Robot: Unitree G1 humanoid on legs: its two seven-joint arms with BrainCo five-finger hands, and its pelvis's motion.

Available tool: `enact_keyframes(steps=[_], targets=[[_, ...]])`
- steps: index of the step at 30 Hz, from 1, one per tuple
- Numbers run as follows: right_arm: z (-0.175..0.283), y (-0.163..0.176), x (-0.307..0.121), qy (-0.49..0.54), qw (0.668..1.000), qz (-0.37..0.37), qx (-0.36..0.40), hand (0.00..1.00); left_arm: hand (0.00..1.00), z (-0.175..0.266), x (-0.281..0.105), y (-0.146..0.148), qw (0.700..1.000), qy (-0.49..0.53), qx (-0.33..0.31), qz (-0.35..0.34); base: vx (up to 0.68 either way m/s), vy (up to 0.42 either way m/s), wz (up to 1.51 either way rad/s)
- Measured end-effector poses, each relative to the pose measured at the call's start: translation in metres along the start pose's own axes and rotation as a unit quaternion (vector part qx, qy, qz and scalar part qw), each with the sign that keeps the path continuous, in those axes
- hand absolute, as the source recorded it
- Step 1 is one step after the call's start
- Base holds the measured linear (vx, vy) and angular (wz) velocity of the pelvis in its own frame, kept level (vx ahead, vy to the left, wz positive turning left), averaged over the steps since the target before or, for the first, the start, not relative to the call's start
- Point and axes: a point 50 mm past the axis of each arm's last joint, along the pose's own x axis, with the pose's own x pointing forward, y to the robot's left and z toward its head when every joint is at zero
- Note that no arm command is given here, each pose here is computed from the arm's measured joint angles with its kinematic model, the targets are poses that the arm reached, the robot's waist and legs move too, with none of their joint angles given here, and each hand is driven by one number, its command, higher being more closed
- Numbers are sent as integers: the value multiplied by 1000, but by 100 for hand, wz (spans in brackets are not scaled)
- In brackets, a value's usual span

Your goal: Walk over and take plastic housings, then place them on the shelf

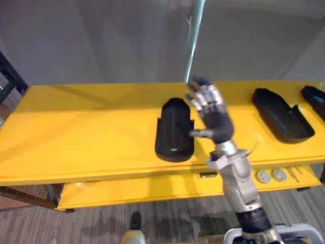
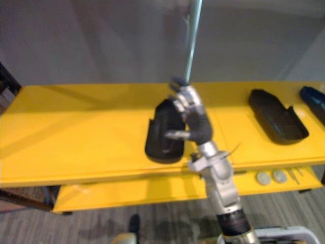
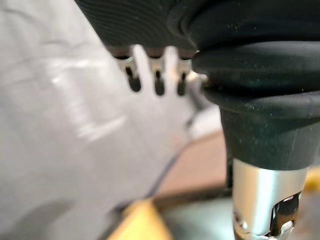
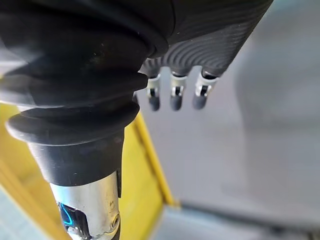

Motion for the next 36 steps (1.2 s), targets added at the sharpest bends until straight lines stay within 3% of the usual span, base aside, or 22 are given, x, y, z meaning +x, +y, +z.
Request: enact_keyframes(steps=[4, 8, 13, 18, 29, 36], targets=[[-20, 28, 8, 67, 992, 103, 21, 0, 0, -30, -8, -11, 988, 72, 73, -115, -39, -50, -9], [-30, 28, -3, 137, 977, 163, 32, 0, 0, -54, -19, -14, 964, 112, 141, -193, -29, -40, -2], [-48, 35, -36, 236, 947, 204, 80, 0, 0, -57, -18, -8, 949, 125, 183, -224, 35, 5, 2], [-53, 44, -49, 267, 927, 241, 106, 0, 0, -43, -8, -7, 944, 101, 204, -238, -20, -15, -1], [-77, 49, -88, 346, 900, 233, 127, 0, 0, -40, -8, -14, 939, 102, 216, -248, -8, -12, 0], [-75, 19, -92, 348, 920, 161, 76, 0, 0, -32, -6, -26, 938, 85, 212, -262, 50, -1, 8]])
